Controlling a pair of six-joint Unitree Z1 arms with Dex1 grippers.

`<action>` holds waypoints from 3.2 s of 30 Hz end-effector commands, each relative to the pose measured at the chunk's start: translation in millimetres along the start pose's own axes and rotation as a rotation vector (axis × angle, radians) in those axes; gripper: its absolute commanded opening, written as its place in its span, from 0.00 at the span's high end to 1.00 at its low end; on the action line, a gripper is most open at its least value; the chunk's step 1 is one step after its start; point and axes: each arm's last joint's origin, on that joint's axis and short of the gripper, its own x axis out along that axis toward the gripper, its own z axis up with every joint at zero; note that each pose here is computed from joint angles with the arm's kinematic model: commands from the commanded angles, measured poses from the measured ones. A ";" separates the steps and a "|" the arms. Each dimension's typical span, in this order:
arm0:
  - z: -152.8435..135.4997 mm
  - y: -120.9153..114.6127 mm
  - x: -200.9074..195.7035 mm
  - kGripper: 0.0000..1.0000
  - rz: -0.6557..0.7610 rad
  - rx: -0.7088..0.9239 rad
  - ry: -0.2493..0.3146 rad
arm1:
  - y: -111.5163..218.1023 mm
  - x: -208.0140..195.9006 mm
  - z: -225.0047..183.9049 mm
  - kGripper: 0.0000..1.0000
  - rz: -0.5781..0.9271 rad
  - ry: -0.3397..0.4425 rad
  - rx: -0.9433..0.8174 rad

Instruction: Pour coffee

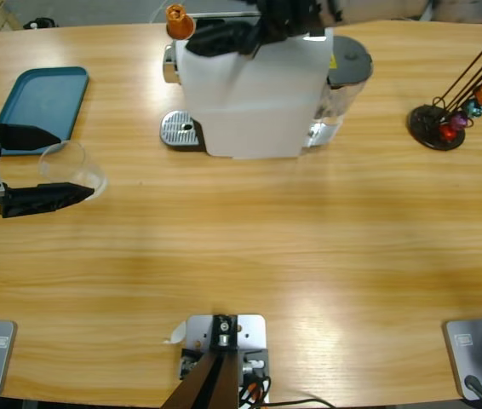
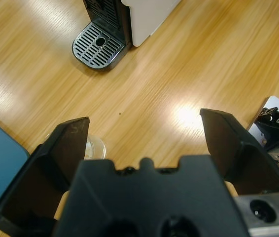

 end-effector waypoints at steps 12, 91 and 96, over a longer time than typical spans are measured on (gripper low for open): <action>-8.8 0.7 5.3 0.03 0.000 -0.001 0.023 | 61.6 33.3 108.6 0.02 -0.248 0.197 0.147; -20.8 -0.2 6.1 0.03 0.001 -0.005 0.047 | 78.3 97.9 105.1 0.10 -0.430 0.609 0.147; -21.1 -0.1 6.6 0.03 0.002 -0.006 0.050 | 77.7 94.0 104.0 0.10 -0.446 0.629 0.134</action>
